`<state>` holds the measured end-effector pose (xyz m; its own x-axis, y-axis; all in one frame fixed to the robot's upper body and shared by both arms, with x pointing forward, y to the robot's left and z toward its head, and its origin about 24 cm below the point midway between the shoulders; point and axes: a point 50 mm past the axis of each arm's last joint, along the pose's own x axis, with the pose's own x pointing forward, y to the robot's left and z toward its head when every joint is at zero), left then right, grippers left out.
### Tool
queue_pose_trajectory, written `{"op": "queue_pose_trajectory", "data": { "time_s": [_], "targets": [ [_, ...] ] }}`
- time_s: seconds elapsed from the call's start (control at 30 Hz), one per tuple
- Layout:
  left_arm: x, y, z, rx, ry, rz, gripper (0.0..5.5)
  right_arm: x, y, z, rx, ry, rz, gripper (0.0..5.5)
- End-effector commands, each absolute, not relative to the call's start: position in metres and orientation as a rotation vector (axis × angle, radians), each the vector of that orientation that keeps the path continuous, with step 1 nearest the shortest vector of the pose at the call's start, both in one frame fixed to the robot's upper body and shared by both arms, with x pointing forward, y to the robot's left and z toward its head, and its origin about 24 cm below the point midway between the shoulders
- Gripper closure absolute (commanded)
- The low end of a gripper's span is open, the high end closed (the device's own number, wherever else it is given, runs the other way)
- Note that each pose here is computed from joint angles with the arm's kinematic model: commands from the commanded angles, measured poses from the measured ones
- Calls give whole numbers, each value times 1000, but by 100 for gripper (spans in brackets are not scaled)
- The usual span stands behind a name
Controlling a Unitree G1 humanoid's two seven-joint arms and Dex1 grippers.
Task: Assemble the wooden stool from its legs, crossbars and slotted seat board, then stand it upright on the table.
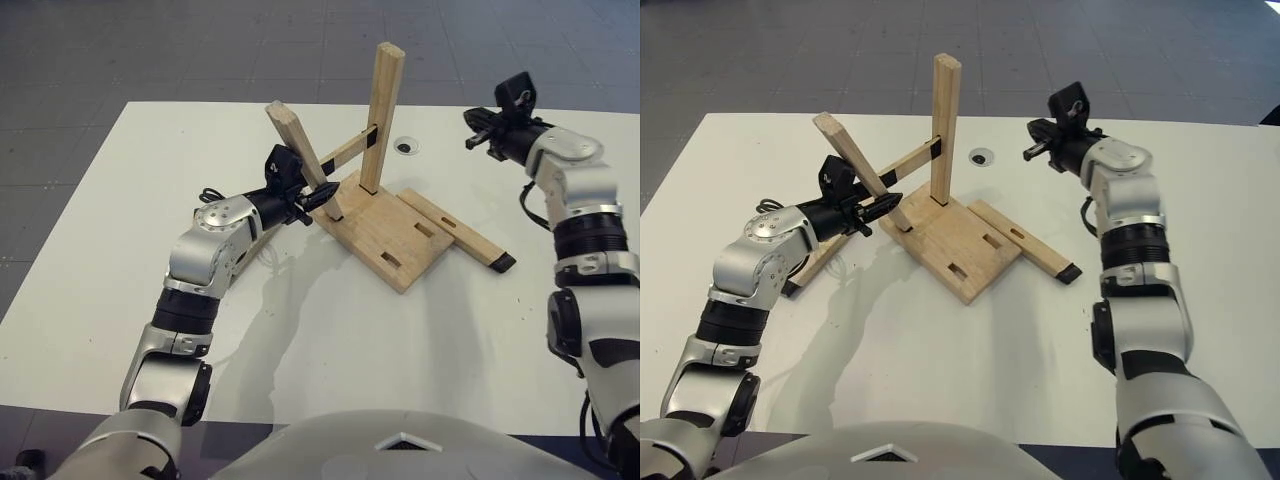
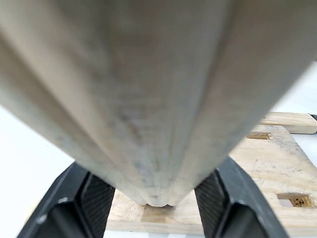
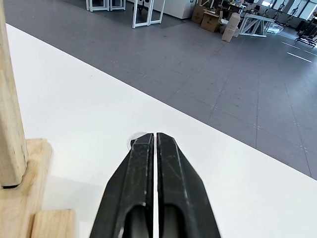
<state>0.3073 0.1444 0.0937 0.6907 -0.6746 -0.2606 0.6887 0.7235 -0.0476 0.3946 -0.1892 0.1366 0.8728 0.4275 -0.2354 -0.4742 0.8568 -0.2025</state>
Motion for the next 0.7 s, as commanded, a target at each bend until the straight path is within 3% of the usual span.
{"op": "queue_pose_trajectory", "data": {
  "time_s": [0.03,0.2,0.27,0.37,0.47,0.63,0.7],
  "targets": [
    [297,153,60,153,482,-757,345,415,-160,157,-338,100,469,540],
    [294,148,58,153,489,-784,345,416,-113,172,-407,16,674,540],
    [293,146,58,152,489,-789,345,405,-80,177,-417,-48,932,540],
    [292,148,57,146,487,-781,345,363,-38,178,-411,-191,1356,540],
    [291,151,57,137,482,-763,345,354,-56,160,-439,-147,1355,540],
    [296,156,59,148,478,-743,345,368,-123,130,-541,81,1072,540],
    [298,158,61,148,474,-738,345,359,-141,122,-543,125,1044,540]
  ]
}}
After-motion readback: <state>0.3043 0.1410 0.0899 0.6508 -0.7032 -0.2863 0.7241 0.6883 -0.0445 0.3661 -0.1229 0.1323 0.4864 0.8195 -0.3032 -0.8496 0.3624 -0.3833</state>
